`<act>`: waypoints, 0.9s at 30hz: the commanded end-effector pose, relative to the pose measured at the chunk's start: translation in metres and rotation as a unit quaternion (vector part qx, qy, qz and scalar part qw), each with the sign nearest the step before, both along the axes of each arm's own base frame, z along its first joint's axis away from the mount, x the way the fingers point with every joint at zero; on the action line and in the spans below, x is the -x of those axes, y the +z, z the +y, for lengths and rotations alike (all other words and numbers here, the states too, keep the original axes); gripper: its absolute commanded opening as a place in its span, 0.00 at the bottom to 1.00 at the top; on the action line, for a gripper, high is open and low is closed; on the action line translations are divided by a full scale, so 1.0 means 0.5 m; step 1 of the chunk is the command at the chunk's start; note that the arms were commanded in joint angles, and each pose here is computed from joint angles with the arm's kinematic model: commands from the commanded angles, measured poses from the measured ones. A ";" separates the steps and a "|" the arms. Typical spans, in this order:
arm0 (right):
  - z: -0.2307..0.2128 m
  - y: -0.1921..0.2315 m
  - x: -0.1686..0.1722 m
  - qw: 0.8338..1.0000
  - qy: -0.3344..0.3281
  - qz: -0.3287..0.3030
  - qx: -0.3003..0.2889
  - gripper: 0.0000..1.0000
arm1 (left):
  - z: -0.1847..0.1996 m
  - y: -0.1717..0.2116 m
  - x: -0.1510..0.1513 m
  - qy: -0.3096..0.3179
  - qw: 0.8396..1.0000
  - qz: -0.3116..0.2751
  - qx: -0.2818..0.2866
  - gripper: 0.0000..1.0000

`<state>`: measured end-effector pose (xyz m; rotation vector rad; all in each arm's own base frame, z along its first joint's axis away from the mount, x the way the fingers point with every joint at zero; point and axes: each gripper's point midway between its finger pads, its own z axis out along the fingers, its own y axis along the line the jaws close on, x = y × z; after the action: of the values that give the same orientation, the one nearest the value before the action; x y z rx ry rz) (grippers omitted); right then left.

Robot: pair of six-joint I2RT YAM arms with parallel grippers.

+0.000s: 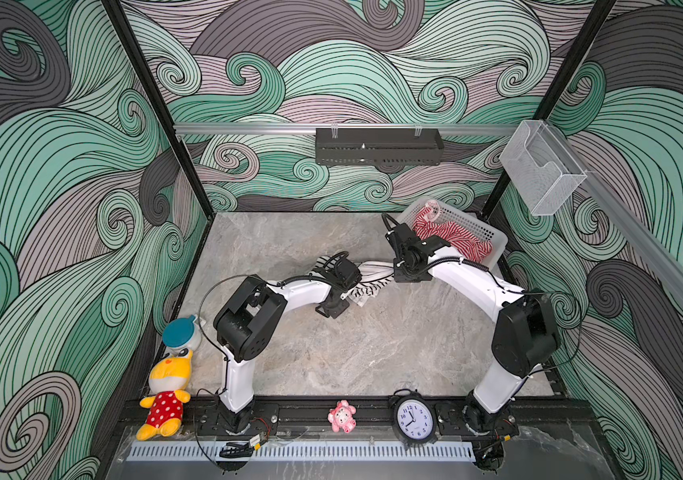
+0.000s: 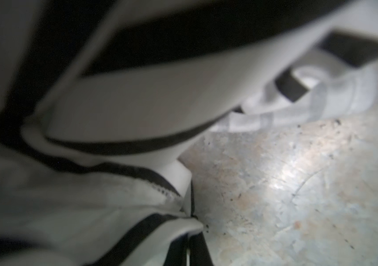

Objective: Fold and stack the tank tops

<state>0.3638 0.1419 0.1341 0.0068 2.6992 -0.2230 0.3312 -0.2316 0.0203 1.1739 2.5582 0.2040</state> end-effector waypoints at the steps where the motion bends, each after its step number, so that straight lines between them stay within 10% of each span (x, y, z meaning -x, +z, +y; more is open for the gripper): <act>1: -0.006 0.051 0.000 0.999 0.001 -0.029 0.013 0.00 | 0.037 0.082 -0.015 -0.015 0.999 -0.044 0.005 0.00; 11: 0.009 0.289 0.010 0.990 0.043 -0.136 0.003 0.00 | 0.230 0.559 -0.069 0.010 0.964 -0.250 0.095 0.00; 27: 0.085 0.670 0.218 0.928 0.190 -0.310 -0.085 0.00 | 0.323 0.930 0.097 0.040 0.894 -0.419 0.153 0.00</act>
<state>0.2740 0.2042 0.4381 -0.3294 2.0962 0.1485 0.3060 -0.0852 0.4586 0.6854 1.8113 0.2134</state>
